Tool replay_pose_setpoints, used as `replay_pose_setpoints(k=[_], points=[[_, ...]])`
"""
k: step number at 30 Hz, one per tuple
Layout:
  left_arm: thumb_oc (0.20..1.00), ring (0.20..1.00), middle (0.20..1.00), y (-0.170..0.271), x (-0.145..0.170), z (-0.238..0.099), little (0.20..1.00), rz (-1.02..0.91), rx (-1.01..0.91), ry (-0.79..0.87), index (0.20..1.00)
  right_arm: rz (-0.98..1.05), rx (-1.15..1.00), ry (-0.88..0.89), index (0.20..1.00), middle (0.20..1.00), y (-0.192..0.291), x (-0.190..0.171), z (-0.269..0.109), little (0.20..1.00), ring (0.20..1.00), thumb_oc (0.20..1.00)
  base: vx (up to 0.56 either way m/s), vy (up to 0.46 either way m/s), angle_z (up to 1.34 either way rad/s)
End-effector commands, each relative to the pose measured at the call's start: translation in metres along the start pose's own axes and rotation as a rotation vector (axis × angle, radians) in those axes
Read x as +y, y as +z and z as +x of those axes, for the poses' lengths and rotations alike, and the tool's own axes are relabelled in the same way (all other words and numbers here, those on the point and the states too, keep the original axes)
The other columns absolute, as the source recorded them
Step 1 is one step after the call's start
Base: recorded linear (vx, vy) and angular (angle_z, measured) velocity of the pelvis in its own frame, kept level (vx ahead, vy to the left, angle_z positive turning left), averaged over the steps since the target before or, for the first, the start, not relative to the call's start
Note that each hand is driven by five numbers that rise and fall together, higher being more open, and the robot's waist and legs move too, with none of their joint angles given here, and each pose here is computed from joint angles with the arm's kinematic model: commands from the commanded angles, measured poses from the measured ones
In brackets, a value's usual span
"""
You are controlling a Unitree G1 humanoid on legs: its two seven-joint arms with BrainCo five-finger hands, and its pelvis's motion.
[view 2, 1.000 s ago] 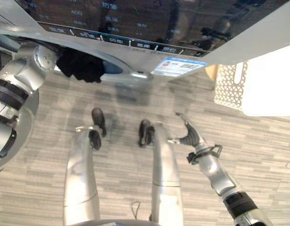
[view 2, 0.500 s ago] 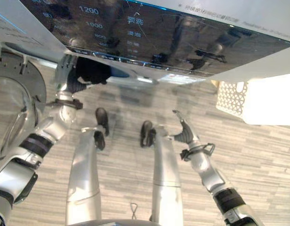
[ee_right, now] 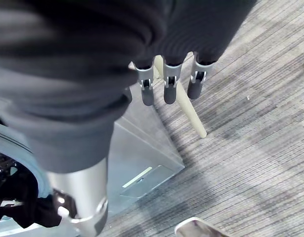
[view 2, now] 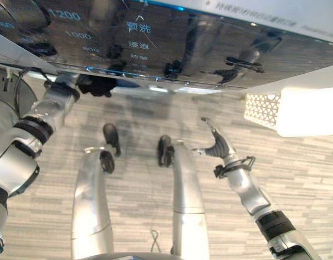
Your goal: Grab the laundry basket,head to the washer,open it,put in the laundry and shut it.
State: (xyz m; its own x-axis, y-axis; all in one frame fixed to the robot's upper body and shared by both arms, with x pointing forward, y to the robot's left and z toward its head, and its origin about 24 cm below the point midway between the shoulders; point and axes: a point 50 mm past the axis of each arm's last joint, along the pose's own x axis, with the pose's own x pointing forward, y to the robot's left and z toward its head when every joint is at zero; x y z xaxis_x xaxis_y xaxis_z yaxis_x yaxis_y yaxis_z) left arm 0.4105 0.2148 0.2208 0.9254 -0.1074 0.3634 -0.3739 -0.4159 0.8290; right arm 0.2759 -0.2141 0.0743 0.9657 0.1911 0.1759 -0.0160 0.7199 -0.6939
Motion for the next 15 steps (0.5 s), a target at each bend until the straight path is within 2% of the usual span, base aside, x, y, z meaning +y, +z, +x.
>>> replay_pose_setpoints(k=[1, 7, 13, 14, 15], points=[[0.2, 0.2, 0.2, -0.029, 0.021, 0.011, 0.2, -0.009, 0.096, 0.04, 0.2, 0.008, -0.113, -0.031, 1.0, 1.0, 0.019, -0.018, -0.004, 1.0, 1.0, 1.0, 0.0, 0.0, 0.0], [0.2, 0.2, 0.2, -0.031, 0.03, 0.012, 0.2, -0.105, 0.109, 0.111, 0.2, -0.027, -0.122, -0.056, 1.0, 1.0, 0.02, -0.019, -0.005, 1.0, 1.0, 1.0, 0.0, 0.0, 0.0], [0.2, 0.2, 0.2, -0.032, 0.054, 0.016, 0.2, -0.18, 0.11, 0.265, 0.2, -0.042, -0.132, -0.075, 1.0, 1.0, 0.02, -0.018, -0.008, 1.0, 1.0, 1.0, 0.0, 0.002, -0.01], [0.2, 0.2, 0.2, -0.033, 0.067, 0.017, 0.2, -0.315, 0.148, 0.352, 0.2, -0.034, -0.118, -0.071, 1.0, 1.0, 0.018, -0.013, -0.01, 1.0, 1.0, 1.0, 0.0, 0.0, 0.0], [0.2, 0.2, 0.2, -0.032, 0.071, 0.017, 0.2, -0.366, 0.155, 0.385, 0.2, -0.032, -0.112, -0.068, 1.0, 1.0, 0.017, -0.012, -0.011, 1.0, 1.0, 1.0, 0.0, 0.0, 0.0]])
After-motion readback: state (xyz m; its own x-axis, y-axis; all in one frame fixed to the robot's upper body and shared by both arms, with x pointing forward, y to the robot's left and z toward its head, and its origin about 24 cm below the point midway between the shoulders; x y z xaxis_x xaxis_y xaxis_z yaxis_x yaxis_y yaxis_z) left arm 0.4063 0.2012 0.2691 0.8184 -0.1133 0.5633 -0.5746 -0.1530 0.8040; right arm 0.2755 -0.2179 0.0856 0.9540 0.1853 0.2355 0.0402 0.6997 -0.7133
